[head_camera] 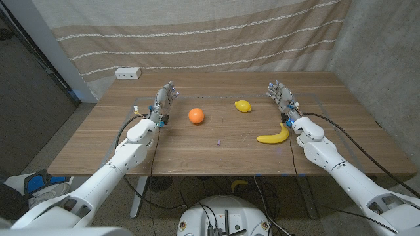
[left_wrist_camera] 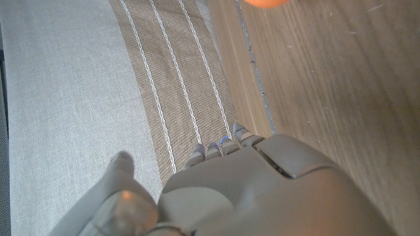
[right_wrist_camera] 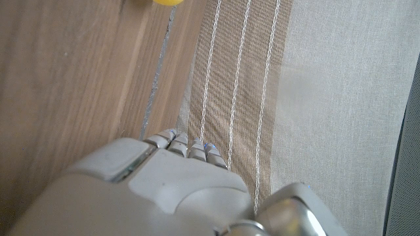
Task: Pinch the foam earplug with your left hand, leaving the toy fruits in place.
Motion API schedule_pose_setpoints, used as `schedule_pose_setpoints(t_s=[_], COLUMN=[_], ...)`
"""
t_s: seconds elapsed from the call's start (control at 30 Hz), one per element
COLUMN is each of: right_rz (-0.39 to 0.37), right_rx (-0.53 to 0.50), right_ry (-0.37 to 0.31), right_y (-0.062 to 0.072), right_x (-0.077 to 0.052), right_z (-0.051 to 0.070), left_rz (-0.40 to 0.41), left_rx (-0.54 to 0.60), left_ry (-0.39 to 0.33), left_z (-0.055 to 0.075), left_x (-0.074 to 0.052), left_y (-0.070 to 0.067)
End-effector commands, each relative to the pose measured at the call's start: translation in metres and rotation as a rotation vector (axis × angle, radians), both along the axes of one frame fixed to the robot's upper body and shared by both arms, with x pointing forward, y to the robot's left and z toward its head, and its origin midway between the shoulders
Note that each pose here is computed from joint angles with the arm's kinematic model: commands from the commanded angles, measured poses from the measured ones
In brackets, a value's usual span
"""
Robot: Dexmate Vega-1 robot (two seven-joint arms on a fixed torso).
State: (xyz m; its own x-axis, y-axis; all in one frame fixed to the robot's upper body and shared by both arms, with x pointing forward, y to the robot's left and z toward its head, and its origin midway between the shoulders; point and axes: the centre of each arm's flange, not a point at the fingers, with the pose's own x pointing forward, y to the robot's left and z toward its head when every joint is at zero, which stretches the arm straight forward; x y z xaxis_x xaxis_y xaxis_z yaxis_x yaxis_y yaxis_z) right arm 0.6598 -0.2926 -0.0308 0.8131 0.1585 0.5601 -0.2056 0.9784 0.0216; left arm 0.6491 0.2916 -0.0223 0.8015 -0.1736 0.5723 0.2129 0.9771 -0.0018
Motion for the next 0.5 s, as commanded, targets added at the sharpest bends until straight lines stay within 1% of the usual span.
schedule_pose_setpoints(t_s=[0.03,0.1,0.3,0.5], right_rz=[0.01,0.01,0.002,-0.01], right_rx=[0.087,0.091,0.088,0.102], right_ry=[-0.022,-0.024,-0.024,-0.021], right_y=[-0.005,-0.006,-0.004,-0.002], right_x=[0.002,0.002,0.002,0.002], right_z=[-0.007,-0.007,-0.006,-0.01], left_rz=[0.021,0.024,0.054,0.119], left_rx=[-0.016,-0.026,-0.012,0.035], left_ry=[-0.009,-0.007,-0.034,-0.091], left_z=[0.002,0.001,0.004,0.012], left_x=[-0.005,-0.006,-0.008,-0.014], left_y=[0.008,0.008,0.009,0.009])
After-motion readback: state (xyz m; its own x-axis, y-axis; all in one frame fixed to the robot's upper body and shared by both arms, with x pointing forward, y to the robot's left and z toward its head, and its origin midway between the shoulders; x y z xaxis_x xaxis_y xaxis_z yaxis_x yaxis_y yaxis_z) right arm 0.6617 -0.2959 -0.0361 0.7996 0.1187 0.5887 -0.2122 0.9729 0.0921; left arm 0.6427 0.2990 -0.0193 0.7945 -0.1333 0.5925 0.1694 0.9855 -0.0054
